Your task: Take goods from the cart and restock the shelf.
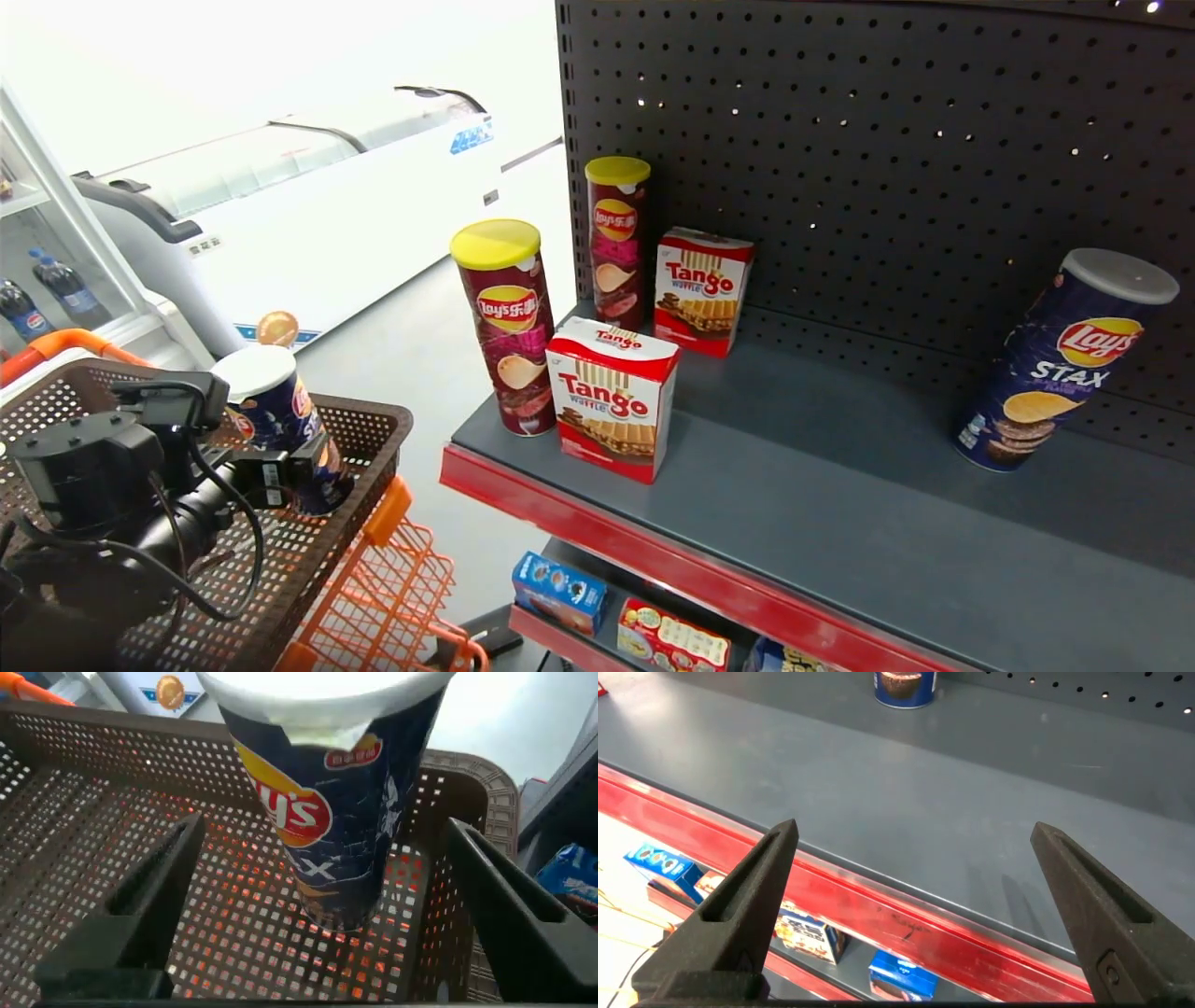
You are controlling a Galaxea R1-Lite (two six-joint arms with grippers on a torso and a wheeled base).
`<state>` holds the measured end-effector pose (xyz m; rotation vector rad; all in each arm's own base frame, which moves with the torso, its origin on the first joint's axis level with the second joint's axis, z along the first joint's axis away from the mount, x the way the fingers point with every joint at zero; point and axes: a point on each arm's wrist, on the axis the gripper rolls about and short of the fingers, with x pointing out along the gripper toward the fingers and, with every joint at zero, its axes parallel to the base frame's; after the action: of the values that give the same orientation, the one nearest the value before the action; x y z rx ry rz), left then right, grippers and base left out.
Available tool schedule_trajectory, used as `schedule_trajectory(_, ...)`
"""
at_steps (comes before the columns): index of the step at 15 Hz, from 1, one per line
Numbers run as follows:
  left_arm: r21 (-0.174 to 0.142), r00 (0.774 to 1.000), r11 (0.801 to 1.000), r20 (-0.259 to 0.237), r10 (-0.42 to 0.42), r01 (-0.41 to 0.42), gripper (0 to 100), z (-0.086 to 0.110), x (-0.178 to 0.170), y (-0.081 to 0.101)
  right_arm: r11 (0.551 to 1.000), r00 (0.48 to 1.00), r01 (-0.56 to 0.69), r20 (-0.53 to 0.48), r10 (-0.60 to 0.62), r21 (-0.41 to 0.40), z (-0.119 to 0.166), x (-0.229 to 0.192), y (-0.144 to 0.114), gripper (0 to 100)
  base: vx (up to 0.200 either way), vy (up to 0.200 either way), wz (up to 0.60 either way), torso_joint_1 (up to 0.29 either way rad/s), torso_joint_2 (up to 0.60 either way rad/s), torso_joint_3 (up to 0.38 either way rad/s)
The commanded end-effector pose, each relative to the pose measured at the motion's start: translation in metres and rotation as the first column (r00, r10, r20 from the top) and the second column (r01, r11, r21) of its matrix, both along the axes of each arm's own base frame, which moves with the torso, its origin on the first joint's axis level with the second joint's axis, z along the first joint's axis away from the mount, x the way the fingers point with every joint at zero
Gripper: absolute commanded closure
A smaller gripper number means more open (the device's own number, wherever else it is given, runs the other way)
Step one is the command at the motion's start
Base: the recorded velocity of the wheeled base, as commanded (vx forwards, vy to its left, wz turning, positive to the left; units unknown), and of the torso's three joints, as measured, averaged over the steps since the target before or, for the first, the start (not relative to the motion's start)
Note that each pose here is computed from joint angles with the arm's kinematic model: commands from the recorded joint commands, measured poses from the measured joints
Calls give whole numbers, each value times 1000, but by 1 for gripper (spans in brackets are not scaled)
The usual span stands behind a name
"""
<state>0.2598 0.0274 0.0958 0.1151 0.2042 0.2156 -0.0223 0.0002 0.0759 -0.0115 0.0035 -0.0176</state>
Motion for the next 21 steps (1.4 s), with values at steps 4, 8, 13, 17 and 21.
schedule_trajectory(4,-6,999,999,-27,31,-31,0,-16,21,11,1000,1000,1,0,-1,-1,0,0,0,0,0,0,0,0,0,0)
schedule_trajectory(8,-8,999,999,-11,36,-36,0,-19,33,14,1000,1000,1,0,-1,-1,0,0,0,0,0,0,0,0,0,0)
schedule_trajectory(13,-3,1000,1000,-6,26,-26,0,-22,46,13,1000,1000,1,0,-1,-1,0,0,0,0,0,0,0,0,0,0)
schedule_trajectory(17,-6,1000,1000,21,-3,3,0,-13,46,4,1000,1000,1,0,-1,-1,0,0,0,0,0,0,0,0,0,0)
schedule_trajectory(21,-8,1000,1000,20,6,-6,100,-14,45,6,1000,1000,1,0,-1,-1,0,0,0,0,0,0,0,0,0,0)
